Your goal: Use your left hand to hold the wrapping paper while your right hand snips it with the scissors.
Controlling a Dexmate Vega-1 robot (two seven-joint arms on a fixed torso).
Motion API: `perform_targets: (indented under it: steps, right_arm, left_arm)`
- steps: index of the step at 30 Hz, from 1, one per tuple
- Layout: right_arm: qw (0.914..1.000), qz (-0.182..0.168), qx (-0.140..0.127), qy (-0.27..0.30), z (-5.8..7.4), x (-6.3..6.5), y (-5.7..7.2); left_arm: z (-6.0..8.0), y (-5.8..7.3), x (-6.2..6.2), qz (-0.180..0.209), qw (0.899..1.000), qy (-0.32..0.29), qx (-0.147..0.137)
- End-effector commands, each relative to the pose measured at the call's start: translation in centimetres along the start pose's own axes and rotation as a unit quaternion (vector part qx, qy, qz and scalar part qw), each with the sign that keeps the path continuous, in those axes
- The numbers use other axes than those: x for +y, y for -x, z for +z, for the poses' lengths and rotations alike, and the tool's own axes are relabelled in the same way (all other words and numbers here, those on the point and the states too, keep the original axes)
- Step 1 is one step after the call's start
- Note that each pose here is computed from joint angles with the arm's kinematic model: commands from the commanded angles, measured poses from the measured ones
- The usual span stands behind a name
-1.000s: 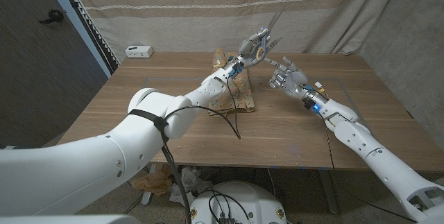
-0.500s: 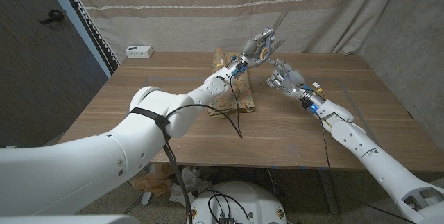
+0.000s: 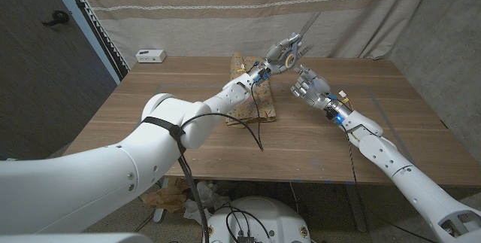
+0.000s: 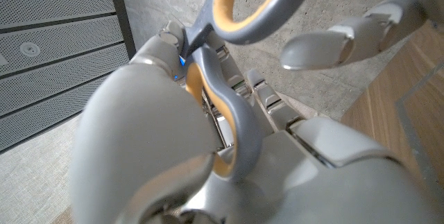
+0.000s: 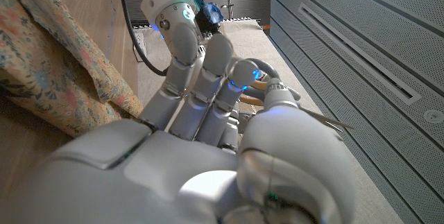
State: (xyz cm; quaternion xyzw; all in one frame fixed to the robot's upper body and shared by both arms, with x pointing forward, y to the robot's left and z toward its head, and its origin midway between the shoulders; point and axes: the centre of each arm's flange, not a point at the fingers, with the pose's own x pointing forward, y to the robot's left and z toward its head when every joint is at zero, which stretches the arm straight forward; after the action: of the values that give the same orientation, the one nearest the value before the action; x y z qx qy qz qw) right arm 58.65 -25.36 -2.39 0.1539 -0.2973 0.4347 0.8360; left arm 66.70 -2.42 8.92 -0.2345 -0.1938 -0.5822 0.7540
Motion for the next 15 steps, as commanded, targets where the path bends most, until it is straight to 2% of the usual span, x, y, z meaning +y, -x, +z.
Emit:
perform_targets:
  steps: [1, 9, 15]
  right_arm:
    - [0.9996, -0.028, -0.005, -0.006, -0.11, -0.02, 0.38]
    - [0.9999, -0.010, -0.003, -0.008, -0.34, 0.23, 0.24]
    - [0.9995, -0.019, -0.012, -0.022, -0.50, -0.01, 0.60]
  left_arm:
    - [-0.28, -0.12, -0.04, 0.003, 1.000, -0.029, 0.013]
    - [-0.22, -0.20, -0.14, 0.000, 0.999, -0.046, 0.019]
    - [-0.02, -0.18, -0.07, 0.002, 0.999, -0.045, 0.015]
